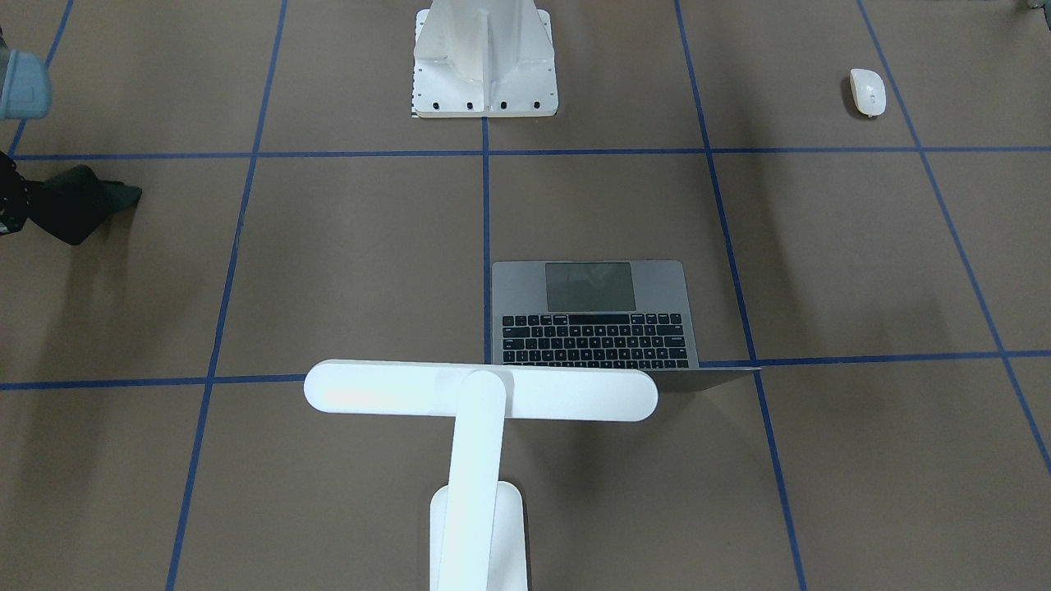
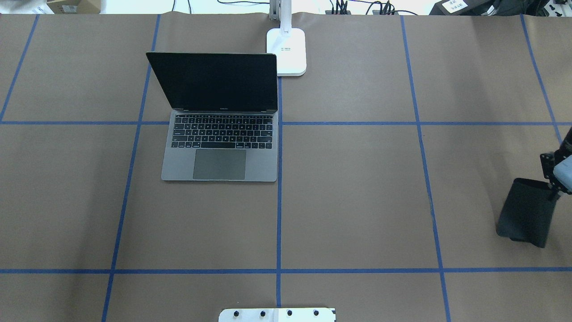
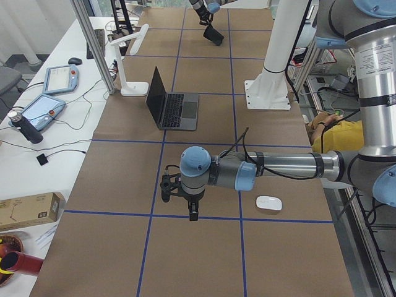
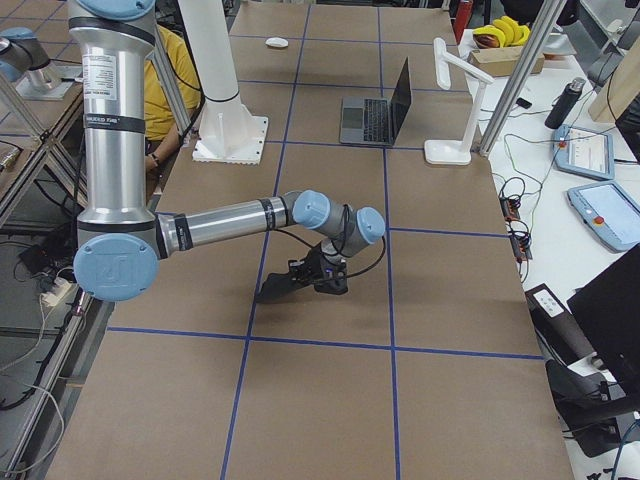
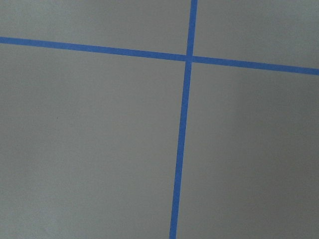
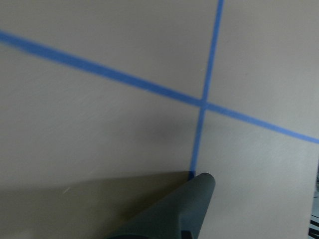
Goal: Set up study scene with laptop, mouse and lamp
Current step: 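Move the held mouse pad beside the laptop, nearer the lamp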
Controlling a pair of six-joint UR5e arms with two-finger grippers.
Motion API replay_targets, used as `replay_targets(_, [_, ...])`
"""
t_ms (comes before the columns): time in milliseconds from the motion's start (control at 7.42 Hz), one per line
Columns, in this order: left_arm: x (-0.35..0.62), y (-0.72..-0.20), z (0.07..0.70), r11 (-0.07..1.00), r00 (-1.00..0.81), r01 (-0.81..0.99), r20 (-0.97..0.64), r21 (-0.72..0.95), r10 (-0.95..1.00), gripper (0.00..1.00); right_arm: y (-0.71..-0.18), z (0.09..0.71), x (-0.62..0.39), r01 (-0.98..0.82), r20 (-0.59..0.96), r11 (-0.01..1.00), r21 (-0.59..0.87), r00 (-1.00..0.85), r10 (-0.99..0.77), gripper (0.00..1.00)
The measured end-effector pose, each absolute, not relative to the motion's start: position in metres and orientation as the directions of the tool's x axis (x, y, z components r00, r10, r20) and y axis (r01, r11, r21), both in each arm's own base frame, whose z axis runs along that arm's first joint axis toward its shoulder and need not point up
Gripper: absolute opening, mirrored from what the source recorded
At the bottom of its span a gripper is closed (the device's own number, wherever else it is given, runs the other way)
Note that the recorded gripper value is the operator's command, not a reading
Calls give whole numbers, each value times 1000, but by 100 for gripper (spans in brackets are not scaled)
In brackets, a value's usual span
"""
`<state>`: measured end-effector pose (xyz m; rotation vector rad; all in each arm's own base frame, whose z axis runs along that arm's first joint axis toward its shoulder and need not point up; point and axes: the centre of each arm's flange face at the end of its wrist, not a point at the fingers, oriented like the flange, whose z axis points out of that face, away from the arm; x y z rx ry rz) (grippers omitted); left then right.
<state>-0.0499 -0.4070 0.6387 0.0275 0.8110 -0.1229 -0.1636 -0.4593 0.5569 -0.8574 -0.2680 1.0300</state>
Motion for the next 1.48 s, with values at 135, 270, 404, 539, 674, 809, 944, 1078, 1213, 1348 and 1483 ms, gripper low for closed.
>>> replay_targets(135, [-50,-407,640,992,683,120,-724,-26,-102,100,-483,515,-177,-643,-146,236,-728,482,864,0])
replay_targets(270, [-50,-407,643,992,684,120,-722,-32,-106,100,-505,473,-189,-640,-101,246,-728,454,885,0])
replay_targets(404, [-49,-408,646,992,684,120,-721,-38,-110,100,-519,430,-200,-627,-44,272,-730,440,897,0])
replay_targets(539, [-49,-409,650,992,685,119,-720,-43,-113,100,-526,388,-210,-617,7,291,-731,420,907,0])
replay_targets(674, [-49,-410,652,992,685,118,-719,-46,-115,100,-528,351,-223,-614,45,292,-733,385,922,0])
replay_targets(809, [-49,-411,654,992,685,118,-719,-50,-118,100,-526,321,-245,-612,88,289,-736,337,937,0])
replay_targets(944, [-49,-411,655,992,684,118,-719,-54,-121,100,-517,300,-275,-615,130,285,-735,284,950,0])
replay_targets(1078, [-49,-411,657,991,684,119,-719,-58,-124,100,-505,278,-308,-616,164,280,-736,238,957,0])
replay_targets(1213, [-49,-410,659,991,683,119,-719,-62,-127,100,-494,256,-333,-612,185,275,-741,208,960,0])
replay_targets(1348, [-49,-410,661,991,683,118,-719,-65,-129,100,-480,238,-356,-618,187,261,-742,182,965,0])
replay_targets(1483, [-49,-410,662,991,682,118,-719,-67,-130,100,-465,228,-377,-637,180,235,-734,150,972,0])
